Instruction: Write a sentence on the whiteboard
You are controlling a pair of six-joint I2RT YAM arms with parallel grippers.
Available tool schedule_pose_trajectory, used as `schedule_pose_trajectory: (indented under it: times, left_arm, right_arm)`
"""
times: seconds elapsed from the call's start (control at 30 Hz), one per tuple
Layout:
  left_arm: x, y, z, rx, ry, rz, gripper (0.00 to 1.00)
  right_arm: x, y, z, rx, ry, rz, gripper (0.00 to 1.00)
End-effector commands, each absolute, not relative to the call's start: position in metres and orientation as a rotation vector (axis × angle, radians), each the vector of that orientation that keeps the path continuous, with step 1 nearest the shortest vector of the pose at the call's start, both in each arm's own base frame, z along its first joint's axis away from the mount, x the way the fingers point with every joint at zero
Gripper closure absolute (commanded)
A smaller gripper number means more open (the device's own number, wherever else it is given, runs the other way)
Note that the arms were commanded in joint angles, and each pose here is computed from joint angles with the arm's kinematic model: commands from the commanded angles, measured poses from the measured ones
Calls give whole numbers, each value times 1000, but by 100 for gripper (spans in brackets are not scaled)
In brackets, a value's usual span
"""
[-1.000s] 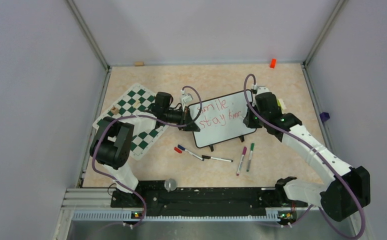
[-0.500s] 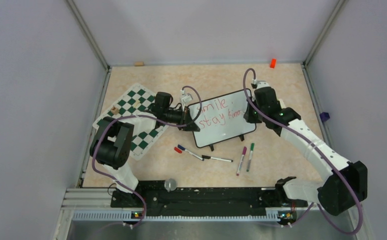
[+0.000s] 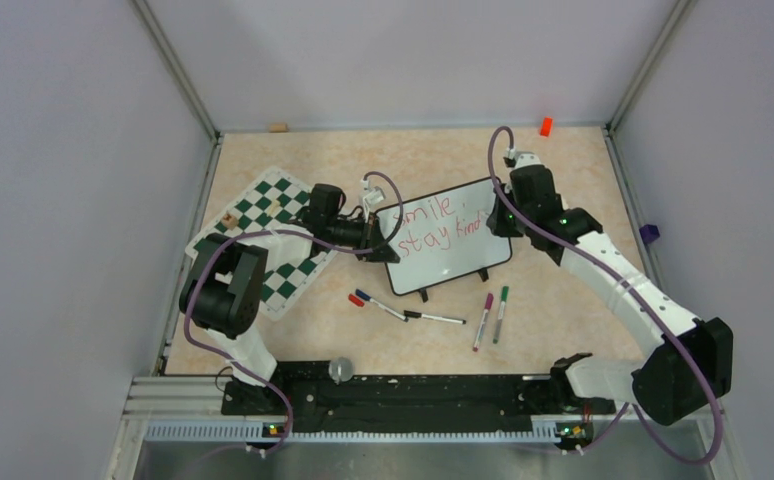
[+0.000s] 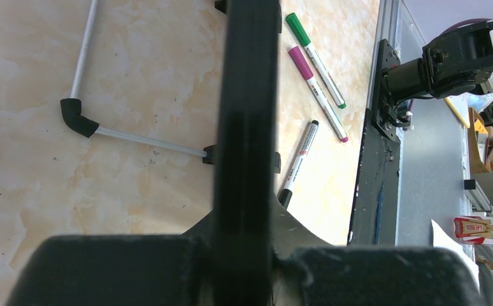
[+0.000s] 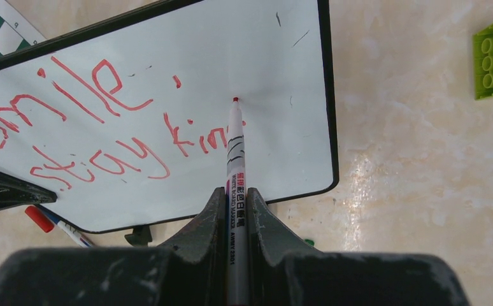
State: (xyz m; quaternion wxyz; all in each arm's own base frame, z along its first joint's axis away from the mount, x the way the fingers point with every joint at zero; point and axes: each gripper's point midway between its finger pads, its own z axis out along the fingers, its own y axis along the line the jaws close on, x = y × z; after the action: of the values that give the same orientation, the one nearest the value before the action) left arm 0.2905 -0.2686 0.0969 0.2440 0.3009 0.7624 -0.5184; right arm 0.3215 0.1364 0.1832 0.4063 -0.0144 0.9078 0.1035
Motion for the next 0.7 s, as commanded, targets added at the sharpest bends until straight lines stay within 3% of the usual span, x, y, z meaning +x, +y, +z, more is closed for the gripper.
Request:
schedule_pose_trajectory:
  times: [0.0,0.67]
  left_arm:
    - [303,-257,86,762,2158,-1292,100]
    - [303,-257,87,763,2155,-1290,100]
  right_arm:
    - [340,138,210,-11,2196,285,100]
    - [302,129,161,-18,2303,295,100]
